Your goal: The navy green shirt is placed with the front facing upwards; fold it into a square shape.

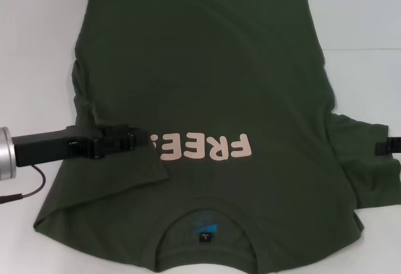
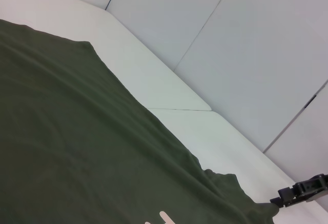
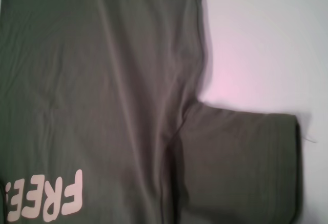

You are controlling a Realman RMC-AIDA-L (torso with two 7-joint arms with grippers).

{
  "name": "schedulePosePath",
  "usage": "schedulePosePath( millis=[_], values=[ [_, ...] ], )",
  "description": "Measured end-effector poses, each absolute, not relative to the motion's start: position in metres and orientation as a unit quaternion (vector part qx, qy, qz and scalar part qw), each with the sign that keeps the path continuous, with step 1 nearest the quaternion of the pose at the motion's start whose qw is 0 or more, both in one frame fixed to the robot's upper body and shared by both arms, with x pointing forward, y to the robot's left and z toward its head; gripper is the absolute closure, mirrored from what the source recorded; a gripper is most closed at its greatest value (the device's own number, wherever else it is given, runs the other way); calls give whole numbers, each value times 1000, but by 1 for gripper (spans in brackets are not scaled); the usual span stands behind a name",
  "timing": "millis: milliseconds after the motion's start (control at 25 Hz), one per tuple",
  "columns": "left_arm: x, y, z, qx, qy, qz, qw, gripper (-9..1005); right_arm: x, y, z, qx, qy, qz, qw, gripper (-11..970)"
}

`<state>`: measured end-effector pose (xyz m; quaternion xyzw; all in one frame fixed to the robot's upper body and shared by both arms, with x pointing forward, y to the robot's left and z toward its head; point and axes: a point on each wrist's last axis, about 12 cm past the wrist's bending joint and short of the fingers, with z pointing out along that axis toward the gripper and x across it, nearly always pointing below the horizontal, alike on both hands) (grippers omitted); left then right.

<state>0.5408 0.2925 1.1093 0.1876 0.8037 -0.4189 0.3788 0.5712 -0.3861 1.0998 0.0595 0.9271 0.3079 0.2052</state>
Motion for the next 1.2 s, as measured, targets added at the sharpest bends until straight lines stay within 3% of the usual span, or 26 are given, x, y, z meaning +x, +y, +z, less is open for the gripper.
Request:
schedulePosePath(
  millis=[1080, 1200],
  values=[
    [544, 293, 1111, 180, 803, -413, 390, 306, 578, -372, 1098, 48, 926, 315, 201, 128],
    [544, 294, 1110, 179, 803, -414, 390, 306, 579, -372, 1098, 49, 926, 314, 202, 257]
  ],
)
